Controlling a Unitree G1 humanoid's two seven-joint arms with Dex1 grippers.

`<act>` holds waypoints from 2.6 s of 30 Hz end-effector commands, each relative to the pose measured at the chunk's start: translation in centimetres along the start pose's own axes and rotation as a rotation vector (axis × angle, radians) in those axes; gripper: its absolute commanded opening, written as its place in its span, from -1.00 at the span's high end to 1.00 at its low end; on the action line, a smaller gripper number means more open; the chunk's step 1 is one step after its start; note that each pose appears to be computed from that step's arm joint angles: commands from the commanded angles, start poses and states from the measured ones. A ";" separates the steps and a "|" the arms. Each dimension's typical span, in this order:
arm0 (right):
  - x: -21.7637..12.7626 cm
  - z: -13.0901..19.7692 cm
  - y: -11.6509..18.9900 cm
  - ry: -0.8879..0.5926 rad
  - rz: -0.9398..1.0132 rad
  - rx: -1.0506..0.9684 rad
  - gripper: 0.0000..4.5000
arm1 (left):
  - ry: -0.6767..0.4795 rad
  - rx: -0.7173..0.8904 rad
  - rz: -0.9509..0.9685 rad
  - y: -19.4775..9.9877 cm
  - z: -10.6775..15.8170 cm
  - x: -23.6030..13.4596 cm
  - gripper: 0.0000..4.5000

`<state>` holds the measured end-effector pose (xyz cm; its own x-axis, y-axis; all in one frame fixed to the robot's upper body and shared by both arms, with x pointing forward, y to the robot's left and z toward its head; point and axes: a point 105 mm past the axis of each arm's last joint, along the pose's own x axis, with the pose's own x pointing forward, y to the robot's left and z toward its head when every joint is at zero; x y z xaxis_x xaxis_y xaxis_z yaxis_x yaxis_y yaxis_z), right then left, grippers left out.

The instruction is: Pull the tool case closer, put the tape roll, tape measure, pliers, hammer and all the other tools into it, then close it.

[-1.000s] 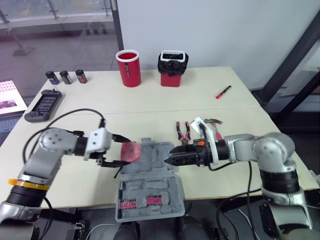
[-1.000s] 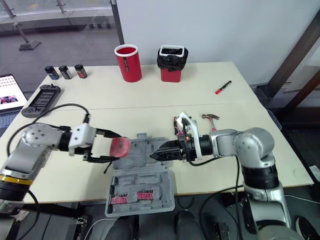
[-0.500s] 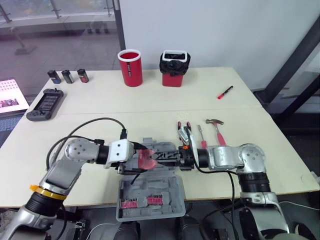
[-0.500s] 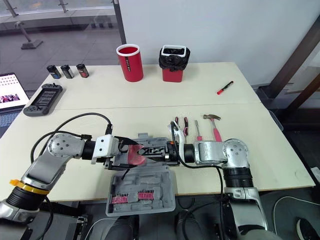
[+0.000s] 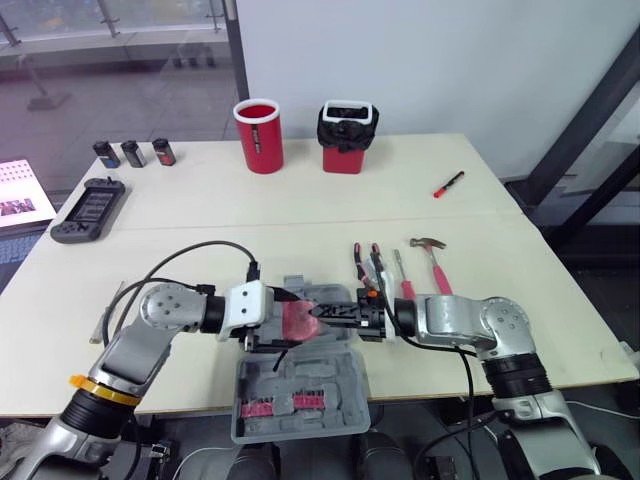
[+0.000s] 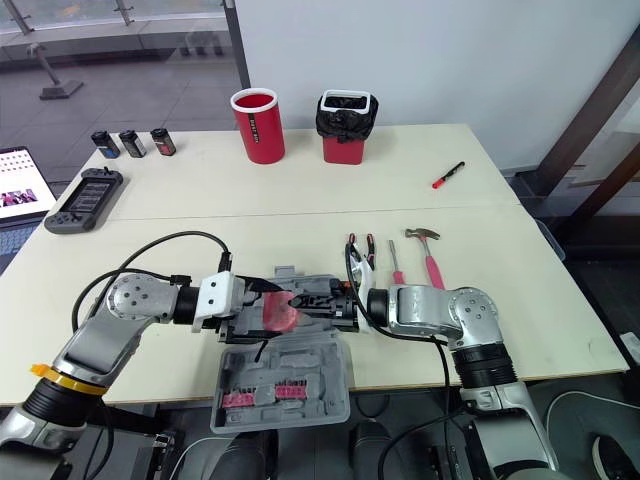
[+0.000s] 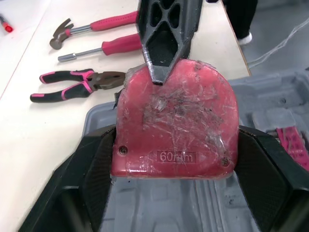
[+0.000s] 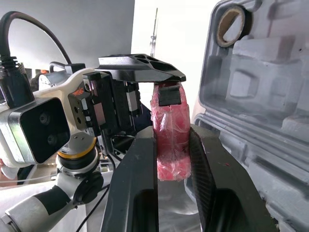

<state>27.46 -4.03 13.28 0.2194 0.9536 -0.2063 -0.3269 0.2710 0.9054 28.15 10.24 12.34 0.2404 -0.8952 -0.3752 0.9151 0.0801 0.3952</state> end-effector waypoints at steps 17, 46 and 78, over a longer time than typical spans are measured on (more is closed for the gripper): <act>-12.3 1.6 -5.7 0.030 -0.280 0.041 0.83 | -0.067 -0.290 0.170 -4.1 1.5 -8.6 -1.00; -15.1 1.7 -13.1 0.073 -0.397 0.039 -0.02 | -0.033 -0.418 0.187 -6.9 0.9 -8.5 -1.00; -12.0 1.7 -9.9 0.413 -0.319 -1.467 -0.96 | -0.086 -0.430 0.241 -6.4 -1.0 -8.2 -1.00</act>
<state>29.12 -18.47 6.56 0.2632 0.7361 -0.6236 -0.9604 0.1390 -0.2413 20.85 17.71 11.21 0.4596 -0.8554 -0.2389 0.8828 0.4694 0.0175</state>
